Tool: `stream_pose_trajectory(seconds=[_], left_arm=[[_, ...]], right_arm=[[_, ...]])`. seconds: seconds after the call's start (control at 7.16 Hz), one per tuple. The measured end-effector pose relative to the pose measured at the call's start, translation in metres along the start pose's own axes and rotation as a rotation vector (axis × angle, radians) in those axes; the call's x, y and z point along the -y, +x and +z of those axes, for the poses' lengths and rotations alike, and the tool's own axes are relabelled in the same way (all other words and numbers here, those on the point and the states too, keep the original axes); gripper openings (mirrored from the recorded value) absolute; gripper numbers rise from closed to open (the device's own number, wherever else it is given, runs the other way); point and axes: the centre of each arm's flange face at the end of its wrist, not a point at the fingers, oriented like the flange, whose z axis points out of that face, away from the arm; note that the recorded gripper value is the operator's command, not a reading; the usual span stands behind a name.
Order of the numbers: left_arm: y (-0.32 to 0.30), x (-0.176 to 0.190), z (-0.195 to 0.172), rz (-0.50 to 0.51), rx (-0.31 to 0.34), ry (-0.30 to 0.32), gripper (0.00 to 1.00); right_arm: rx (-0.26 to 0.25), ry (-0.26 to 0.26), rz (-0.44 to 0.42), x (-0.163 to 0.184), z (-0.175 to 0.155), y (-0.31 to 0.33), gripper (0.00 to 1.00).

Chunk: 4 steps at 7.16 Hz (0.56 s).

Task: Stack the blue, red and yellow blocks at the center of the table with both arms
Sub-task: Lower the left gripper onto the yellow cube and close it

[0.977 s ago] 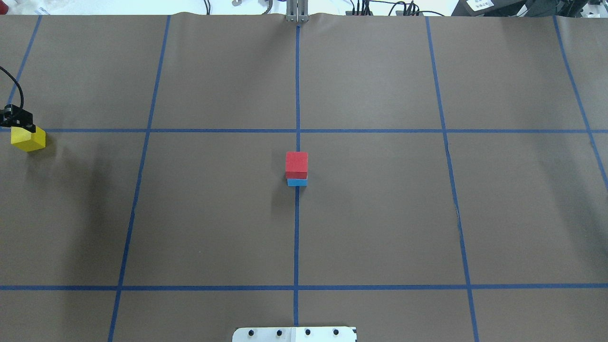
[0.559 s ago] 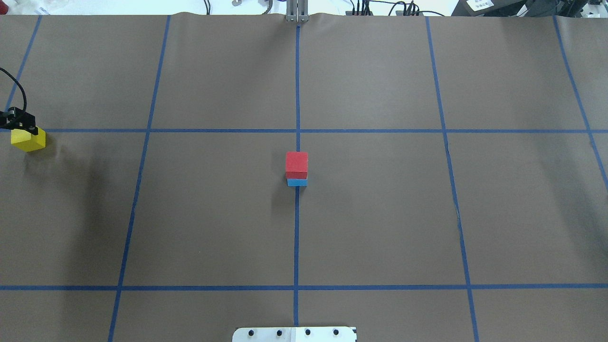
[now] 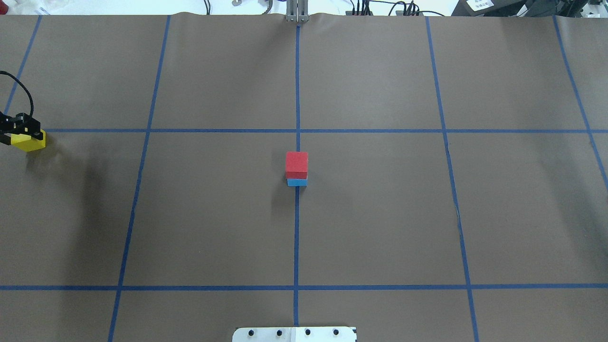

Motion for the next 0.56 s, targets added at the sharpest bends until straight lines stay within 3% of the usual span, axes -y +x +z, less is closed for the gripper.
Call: stream_pose_trajectory(seconds=[0.28, 0.56], left_arm=[[0.006, -0.001, -0.001, 0.024, -0.015, 0.007, 0.0], [0.04, 0.0, -0.031, 0.072, -0.072, 0.047, 0.0]], right_arm=[[0.0, 0.001, -0.001, 0.001, 0.0, 0.0, 1.0], [0.001, 0.001, -0.001, 0.001, 0.0, 0.0, 1.0]])
